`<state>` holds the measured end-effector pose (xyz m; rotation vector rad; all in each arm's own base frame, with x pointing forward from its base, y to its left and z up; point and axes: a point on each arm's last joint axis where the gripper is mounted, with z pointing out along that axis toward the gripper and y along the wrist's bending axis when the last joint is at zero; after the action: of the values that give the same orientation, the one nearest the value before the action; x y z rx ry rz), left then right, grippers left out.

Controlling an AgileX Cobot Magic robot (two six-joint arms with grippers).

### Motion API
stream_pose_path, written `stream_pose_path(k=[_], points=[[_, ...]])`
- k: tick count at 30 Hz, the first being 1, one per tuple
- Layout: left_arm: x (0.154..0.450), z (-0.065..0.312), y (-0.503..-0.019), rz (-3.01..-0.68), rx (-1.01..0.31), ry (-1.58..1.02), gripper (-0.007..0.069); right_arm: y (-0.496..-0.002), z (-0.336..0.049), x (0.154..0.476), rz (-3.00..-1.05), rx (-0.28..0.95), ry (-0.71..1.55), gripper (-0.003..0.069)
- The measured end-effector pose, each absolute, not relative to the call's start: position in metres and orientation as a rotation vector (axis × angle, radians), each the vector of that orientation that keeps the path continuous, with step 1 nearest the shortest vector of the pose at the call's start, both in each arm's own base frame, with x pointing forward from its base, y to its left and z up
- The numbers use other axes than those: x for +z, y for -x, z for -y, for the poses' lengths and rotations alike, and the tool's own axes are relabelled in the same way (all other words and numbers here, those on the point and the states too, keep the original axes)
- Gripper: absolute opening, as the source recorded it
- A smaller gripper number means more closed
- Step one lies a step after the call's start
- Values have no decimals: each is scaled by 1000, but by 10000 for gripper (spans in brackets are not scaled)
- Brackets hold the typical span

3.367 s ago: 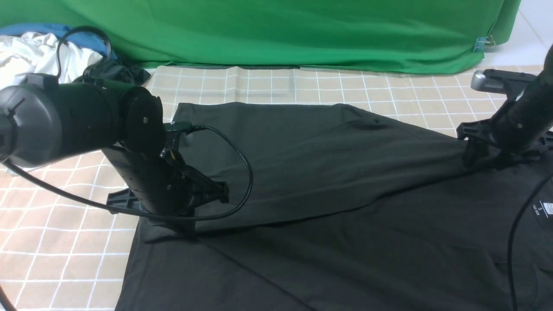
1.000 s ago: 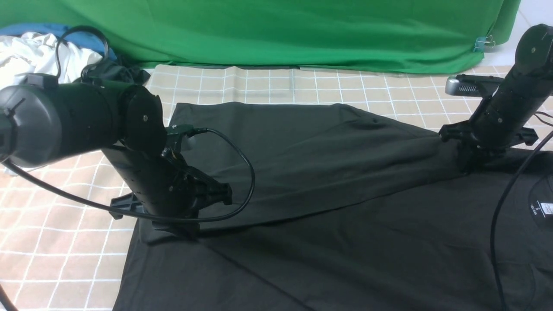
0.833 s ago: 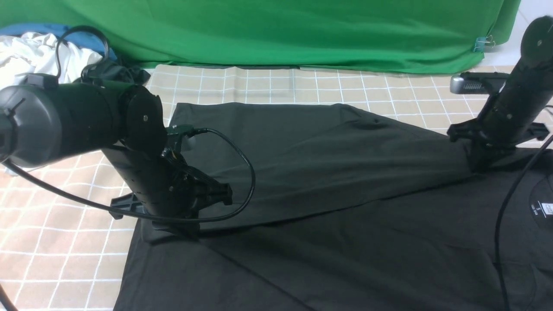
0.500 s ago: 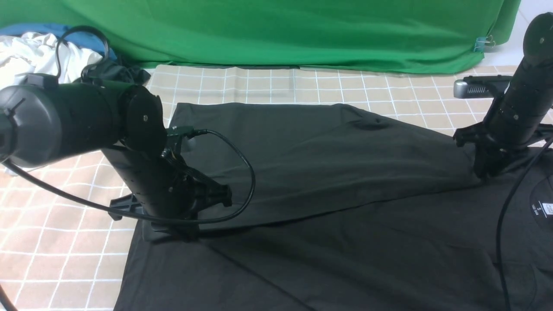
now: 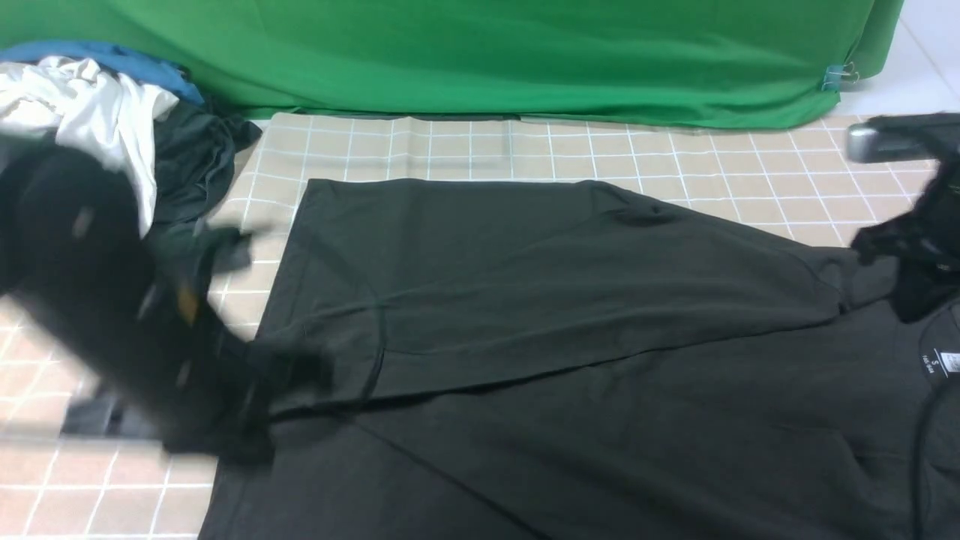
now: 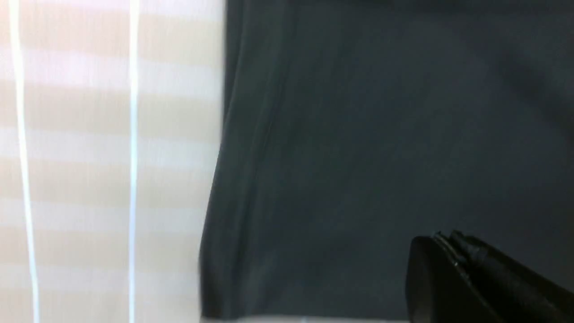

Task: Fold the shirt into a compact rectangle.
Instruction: 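Grasp the near edge of the shirt at its hem and shoulder corners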

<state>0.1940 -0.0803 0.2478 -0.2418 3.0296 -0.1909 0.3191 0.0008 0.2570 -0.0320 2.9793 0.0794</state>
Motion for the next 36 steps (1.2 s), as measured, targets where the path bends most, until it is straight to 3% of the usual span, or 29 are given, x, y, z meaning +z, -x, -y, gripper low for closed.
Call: stream_pose_path(k=[5, 7, 10, 19, 22, 25, 28, 31, 32, 33, 34, 36], points=[[214, 75, -154, -3160, -109, 267, 23, -276, -8, 264, -2885, 183, 17, 36], [202, 71, -144, -3202, -60, 278, 60, -264, -10, 261, -2880, 215, 27, 36], [194, 66, -141, -3195, 10, 328, 144, -258, -11, 257, -2888, 231, 41, 36], [171, 57, -150, -3185, 204, 398, 526, -260, -12, 256, -2870, 245, 37, 39], [160, 56, -154, -3210, 224, 427, 593, -260, -12, 256, -2867, 242, 63, 41], [156, 57, -157, -3237, 233, 437, 585, -260, -12, 255, -2867, 241, 71, 43], [153, 59, -159, -3259, 227, 429, 522, -259, -12, 255, -2869, 242, 73, 46], [151, 63, -161, -3268, 170, 423, 313, -258, -13, 255, -2886, 249, 76, 55], [151, 64, -162, -3268, 143, 419, 190, -257, -13, 255, -2899, 253, 79, 57], [151, 64, -162, -3268, 143, 419, 173, -256, -13, 255, -2901, 253, 80, 57], [152, 66, -163, -3265, 115, 389, 80, -255, -13, 254, -2920, 259, 83, 63], [155, 66, -164, -3254, 100, 362, 33, -252, -13, 254, -2950, 267, 89, 69]])
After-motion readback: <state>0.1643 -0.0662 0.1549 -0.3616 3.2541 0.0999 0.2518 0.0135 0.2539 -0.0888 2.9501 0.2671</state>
